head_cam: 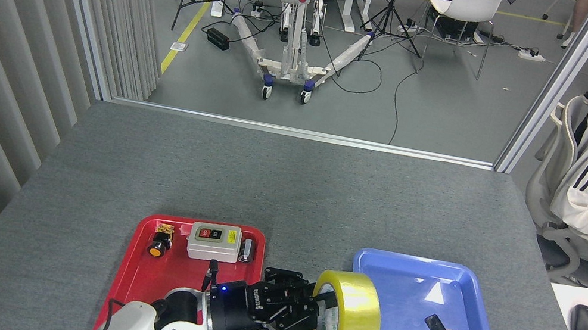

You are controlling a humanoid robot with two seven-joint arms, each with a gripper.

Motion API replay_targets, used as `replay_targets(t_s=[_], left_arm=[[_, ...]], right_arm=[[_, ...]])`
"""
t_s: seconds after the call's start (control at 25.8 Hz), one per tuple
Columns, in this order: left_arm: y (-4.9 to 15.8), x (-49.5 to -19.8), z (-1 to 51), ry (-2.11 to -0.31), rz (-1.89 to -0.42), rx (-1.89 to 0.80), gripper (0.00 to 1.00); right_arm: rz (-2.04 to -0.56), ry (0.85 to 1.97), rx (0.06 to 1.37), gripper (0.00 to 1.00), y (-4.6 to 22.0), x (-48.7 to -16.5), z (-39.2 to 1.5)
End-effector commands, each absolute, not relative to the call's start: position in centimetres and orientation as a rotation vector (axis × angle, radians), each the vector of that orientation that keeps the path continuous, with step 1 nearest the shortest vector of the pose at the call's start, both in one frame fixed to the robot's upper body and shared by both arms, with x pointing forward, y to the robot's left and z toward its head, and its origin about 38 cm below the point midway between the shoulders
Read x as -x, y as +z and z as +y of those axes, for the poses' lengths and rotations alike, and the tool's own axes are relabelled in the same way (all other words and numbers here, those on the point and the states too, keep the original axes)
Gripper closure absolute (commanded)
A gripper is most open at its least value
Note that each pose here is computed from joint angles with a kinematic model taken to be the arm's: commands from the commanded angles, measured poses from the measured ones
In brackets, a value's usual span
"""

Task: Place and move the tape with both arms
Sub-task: 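Close the right gripper on the tape held by the left gripper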

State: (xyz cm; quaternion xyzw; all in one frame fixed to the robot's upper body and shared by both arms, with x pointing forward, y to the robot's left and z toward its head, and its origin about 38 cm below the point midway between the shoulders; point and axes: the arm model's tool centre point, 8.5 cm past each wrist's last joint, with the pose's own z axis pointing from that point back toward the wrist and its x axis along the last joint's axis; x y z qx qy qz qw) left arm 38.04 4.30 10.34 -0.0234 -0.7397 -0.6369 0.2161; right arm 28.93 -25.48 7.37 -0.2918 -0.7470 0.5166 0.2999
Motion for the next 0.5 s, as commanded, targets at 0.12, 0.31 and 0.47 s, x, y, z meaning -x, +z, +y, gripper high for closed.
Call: replay_targets(t_s=[0.12,0.31,0.47], left_arm=[[10.3,-37.9,4.0,-1.772,-2.052,0.073,1.00],[10.3,-37.8,3.7,-1.776,-2.056,0.082,1.00],[10.4,-37.6,3.4,-1.786,-2.060,0.090,1.00]], right_arm=[[-1.983,1.408,0.745,0.00,7.3,-27.5,-25.0],[-1.973,1.449,0.740,0.00,7.6,-26.5,-25.6],[-2.027,1.474,0.701,0.00,8.3,-26.2,-23.8]])
